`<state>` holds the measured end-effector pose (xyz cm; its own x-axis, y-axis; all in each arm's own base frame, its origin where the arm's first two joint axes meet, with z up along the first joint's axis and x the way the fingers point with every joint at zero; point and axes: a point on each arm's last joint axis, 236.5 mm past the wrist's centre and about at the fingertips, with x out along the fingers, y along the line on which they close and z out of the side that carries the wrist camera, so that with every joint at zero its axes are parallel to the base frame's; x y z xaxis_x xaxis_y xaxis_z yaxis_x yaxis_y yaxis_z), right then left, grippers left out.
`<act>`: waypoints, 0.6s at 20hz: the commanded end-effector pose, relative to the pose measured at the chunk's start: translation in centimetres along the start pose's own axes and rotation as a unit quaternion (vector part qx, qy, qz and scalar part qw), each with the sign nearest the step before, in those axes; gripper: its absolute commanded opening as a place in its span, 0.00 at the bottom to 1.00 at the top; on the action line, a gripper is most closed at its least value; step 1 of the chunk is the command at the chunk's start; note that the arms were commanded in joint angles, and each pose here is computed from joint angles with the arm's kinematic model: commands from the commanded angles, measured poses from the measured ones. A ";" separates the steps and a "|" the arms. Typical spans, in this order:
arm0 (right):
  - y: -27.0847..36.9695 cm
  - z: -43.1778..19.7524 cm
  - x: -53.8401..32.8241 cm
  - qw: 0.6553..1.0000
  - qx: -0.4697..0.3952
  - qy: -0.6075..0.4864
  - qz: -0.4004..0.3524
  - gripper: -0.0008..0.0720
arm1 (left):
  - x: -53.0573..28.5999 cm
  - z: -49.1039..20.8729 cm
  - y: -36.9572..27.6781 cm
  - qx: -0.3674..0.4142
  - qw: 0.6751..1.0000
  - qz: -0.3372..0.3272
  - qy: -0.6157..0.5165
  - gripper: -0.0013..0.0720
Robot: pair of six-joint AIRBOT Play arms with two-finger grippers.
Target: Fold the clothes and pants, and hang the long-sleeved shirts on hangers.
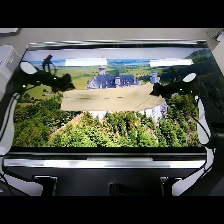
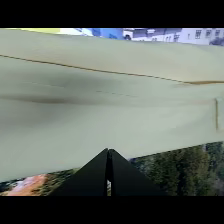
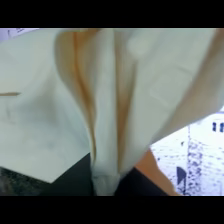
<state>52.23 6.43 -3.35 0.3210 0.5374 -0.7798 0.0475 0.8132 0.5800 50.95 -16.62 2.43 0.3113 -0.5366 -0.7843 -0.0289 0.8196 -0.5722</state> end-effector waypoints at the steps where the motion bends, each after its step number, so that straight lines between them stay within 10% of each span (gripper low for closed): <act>1: 3.8 0.4 -4.4 1.000 0.011 -0.024 0.016 0.06 | 6.8 -2.5 -6.1 -0.037 0.999 -0.028 0.002 0.04; 12: 12.0 -2.8 -15.2 0.998 0.012 -0.051 0.041 0.06 | 21.8 -16.2 -24.1 -0.106 0.972 -0.193 0.082 0.03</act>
<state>47.04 8.18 12.33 0.4161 0.5672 -0.7107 0.0345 0.7712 0.6356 45.15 -46.33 -4.69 0.2166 -0.7856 -0.5796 -0.1164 0.5687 -0.8143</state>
